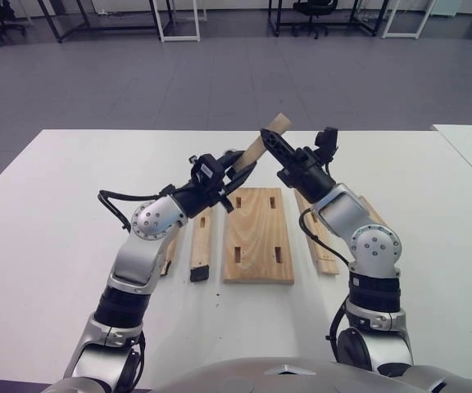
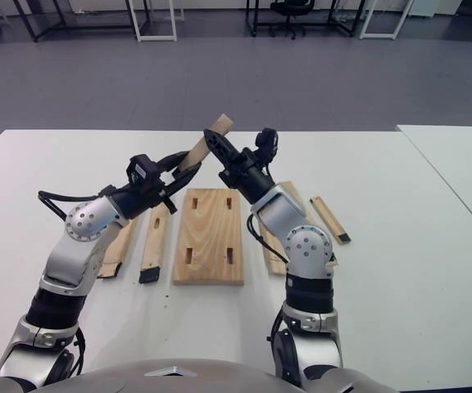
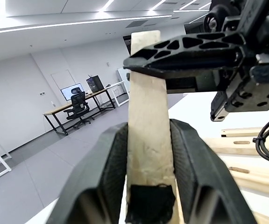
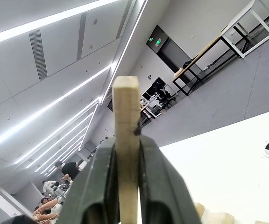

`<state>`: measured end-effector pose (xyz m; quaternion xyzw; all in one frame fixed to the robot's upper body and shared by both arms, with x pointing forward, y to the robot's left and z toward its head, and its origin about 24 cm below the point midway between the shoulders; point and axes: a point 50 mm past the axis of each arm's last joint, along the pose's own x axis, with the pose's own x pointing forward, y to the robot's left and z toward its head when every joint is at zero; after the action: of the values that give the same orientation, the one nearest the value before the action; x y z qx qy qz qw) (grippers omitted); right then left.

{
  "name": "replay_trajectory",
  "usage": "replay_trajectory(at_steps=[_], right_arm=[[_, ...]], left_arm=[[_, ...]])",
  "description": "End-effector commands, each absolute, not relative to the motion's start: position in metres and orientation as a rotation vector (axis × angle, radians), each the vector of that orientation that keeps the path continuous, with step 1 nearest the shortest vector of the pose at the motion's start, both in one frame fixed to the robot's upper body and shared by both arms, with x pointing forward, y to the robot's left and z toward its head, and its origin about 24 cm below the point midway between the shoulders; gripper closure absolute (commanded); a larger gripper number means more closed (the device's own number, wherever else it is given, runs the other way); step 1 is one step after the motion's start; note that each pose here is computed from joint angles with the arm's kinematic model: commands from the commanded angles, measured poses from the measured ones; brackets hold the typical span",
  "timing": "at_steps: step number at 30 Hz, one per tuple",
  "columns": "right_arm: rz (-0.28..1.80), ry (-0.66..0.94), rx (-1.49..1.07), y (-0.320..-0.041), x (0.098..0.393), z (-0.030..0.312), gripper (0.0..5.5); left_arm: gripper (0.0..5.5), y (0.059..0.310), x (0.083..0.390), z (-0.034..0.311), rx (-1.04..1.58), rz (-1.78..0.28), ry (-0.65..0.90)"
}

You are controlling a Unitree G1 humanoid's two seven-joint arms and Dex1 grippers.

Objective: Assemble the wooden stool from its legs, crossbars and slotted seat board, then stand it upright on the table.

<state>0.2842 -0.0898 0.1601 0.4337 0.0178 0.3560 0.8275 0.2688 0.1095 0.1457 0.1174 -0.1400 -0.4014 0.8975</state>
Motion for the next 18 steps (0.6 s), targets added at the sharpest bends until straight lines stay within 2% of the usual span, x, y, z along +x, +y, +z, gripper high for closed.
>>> replay_trajectory(at_steps=[1,3,5,9,18], right_arm=[[0.361,-0.02,0.709,-0.14,0.284,0.133,5.1],[0.192,-0.018,0.58,-0.169,0.267,0.113,5.1],[0.108,0.022,0.52,-0.184,0.25,0.092,5.1],[0.026,0.036,0.493,-0.19,0.25,0.074,5.1],[0.044,0.031,0.499,-0.192,0.256,0.064,5.1]], left_arm=[[3.5,0.112,0.269,0.132,0.233,-0.803,-0.215],[3.21,0.119,0.268,0.129,0.209,-0.761,-0.196],[2.89,0.128,0.272,0.132,0.153,-0.668,-0.201],[2.84,0.15,0.286,0.131,0.015,-0.424,-0.177],[2.84,0.165,0.287,0.125,-0.029,-0.321,-0.145]])
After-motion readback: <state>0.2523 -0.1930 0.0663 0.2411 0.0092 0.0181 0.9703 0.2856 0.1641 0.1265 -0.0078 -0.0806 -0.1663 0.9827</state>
